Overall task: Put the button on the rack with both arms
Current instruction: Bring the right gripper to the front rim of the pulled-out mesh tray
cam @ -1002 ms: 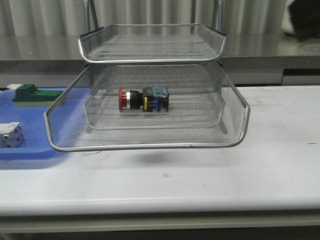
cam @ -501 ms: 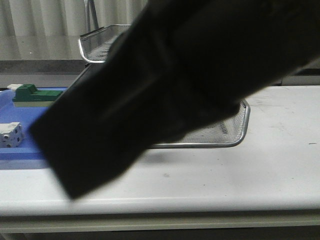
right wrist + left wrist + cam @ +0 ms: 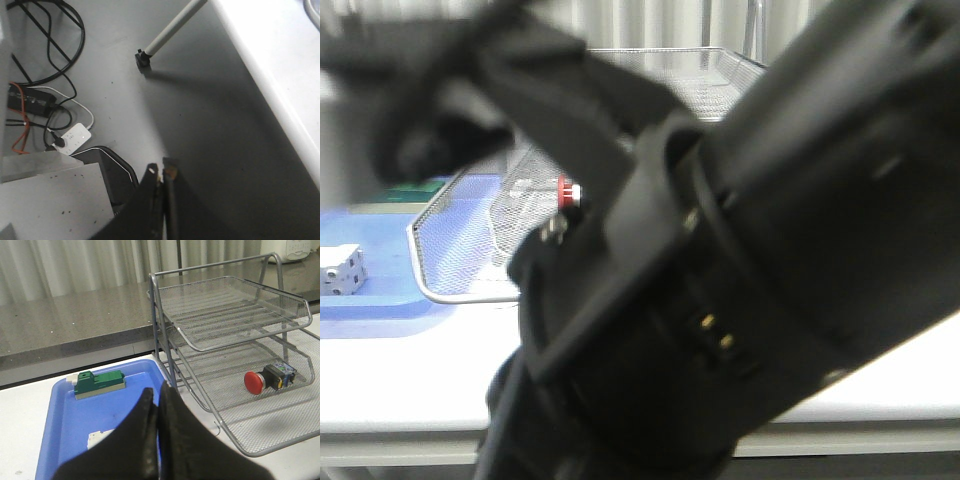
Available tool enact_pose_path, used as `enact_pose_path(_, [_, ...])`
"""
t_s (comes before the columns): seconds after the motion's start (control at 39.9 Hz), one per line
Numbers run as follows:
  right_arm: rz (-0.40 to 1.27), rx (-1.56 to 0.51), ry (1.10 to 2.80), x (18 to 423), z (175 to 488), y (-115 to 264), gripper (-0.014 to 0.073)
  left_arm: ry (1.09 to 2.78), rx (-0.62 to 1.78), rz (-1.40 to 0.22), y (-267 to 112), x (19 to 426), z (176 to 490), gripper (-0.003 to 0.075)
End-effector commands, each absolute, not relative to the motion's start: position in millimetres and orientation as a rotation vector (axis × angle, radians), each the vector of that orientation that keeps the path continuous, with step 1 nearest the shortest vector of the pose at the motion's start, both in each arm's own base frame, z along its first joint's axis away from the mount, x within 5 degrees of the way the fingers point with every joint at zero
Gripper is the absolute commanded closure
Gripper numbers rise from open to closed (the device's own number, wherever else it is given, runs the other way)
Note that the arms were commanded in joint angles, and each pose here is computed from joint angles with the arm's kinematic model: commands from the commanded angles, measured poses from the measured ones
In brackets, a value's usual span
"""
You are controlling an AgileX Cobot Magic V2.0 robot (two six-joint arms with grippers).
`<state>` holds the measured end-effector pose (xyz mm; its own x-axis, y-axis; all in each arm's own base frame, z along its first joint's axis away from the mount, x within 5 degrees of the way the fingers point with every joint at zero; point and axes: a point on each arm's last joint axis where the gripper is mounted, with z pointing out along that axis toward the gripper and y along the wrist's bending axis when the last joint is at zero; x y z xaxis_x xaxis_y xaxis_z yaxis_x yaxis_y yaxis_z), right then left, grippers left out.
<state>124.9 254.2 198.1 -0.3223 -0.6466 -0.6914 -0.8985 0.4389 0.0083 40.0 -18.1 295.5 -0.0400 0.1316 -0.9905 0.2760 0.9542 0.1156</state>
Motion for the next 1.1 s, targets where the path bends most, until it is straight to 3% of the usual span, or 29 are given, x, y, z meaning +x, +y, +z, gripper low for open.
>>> enact_pose_path(0.0, [0.546,-1.183,1.992,147.1,206.1,260.3,0.0655,1.536,0.268,-0.126,-16.5,40.4,309.6,0.0739])
enact_pose_path(0.38, [0.463,-0.984,2.037,204.6,200.0,247.9,0.0655,1.536,0.268,-0.126,-16.5,40.4,309.6,0.0739])
enact_pose_path(1.08, [0.415,-0.953,2.018,250.1,204.2,266.2,0.0655,1.536,0.268,-0.126,-16.5,40.4,309.6,0.0739])
